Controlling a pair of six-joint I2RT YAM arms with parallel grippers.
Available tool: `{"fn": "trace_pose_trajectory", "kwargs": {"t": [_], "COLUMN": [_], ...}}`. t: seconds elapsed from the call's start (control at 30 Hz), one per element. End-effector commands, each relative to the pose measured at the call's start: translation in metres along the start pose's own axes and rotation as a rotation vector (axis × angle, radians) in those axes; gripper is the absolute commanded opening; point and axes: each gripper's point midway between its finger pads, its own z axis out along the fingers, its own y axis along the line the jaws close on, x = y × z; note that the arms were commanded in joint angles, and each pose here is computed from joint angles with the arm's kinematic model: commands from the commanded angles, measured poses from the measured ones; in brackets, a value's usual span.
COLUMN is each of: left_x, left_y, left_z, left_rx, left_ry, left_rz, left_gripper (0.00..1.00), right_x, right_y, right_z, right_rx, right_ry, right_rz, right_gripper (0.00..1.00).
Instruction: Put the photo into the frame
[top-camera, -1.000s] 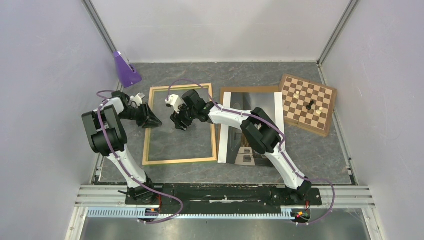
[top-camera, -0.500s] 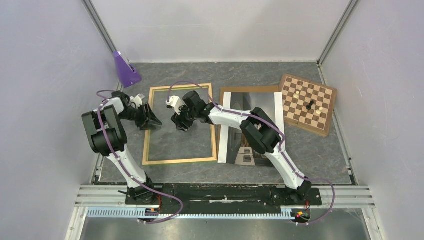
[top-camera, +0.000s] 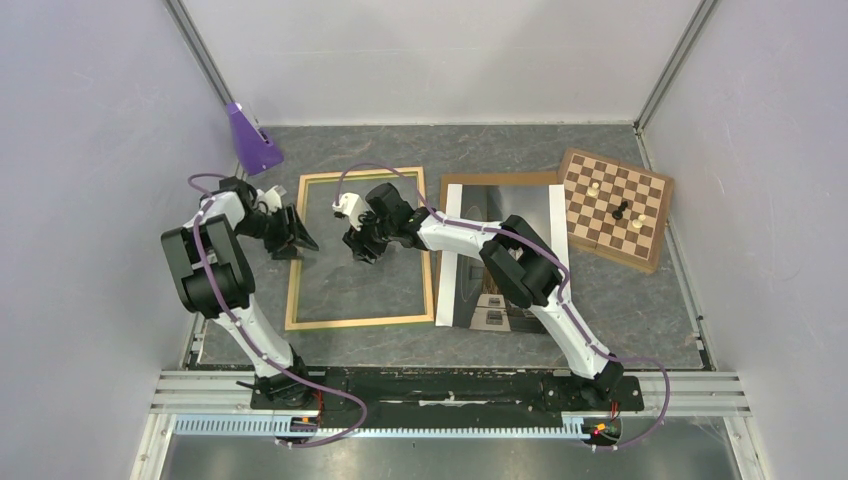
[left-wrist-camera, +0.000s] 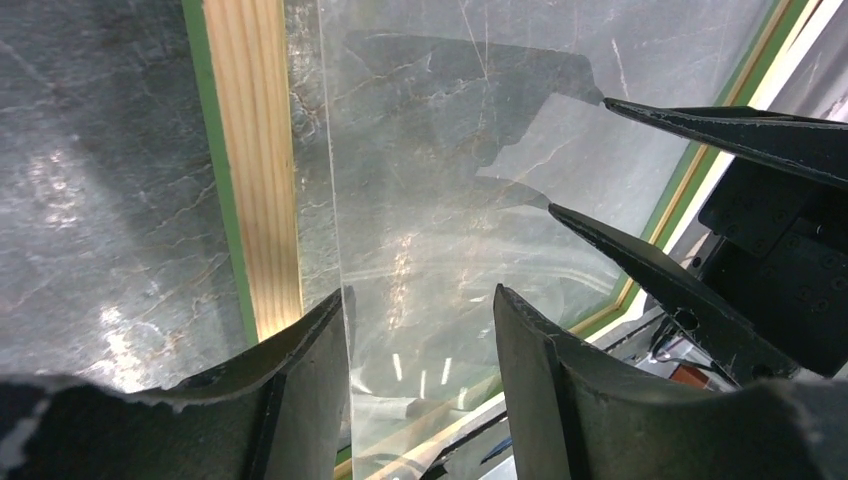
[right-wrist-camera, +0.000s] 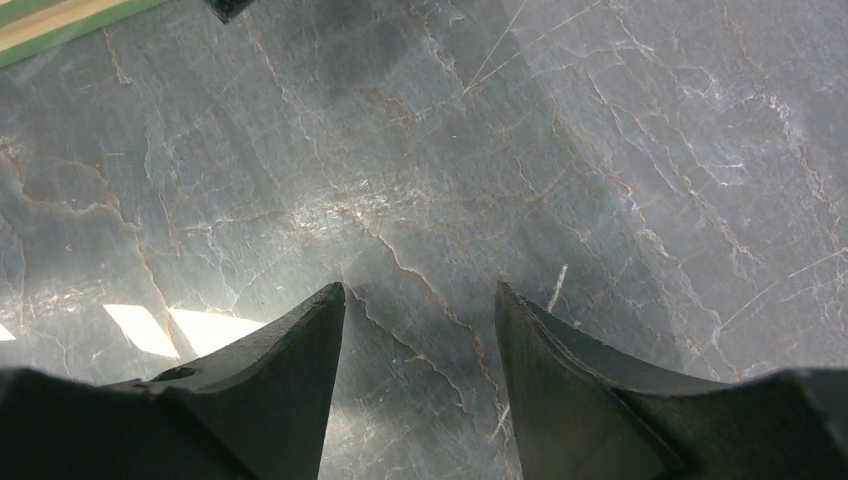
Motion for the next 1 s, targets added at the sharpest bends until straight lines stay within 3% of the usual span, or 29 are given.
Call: {"fn": "trace_pose_trajectory", "kwargs": {"t": [0.0,0.8,0.97], "left_x": [-0.014,-0.034,-0.039], "left_y": [-0.009,-0.019,-0.026], "left_z": [-0.026,-0.068,-0.078], "left_rx": [-0.044,-0.147,-0.157], "left_ry": [-0.062,-0.152,-0.19], "left_rz": [0.106,0.208,0.248], "left_gripper": [0.6,0.61,0.61], "right_x": [0.0,-0.002,-0.015], "right_y": [0.002,0.003,-0.004], "right_z": [-0.003,-0.007,-0.014], "right_rx": [0.004,0.006,0.042], "right_ry": [0.006,0.005,-0.01], "right_rz": [-0.016,-0.02,-0.023], "right_gripper": [0.6,0.6,0.68]}}
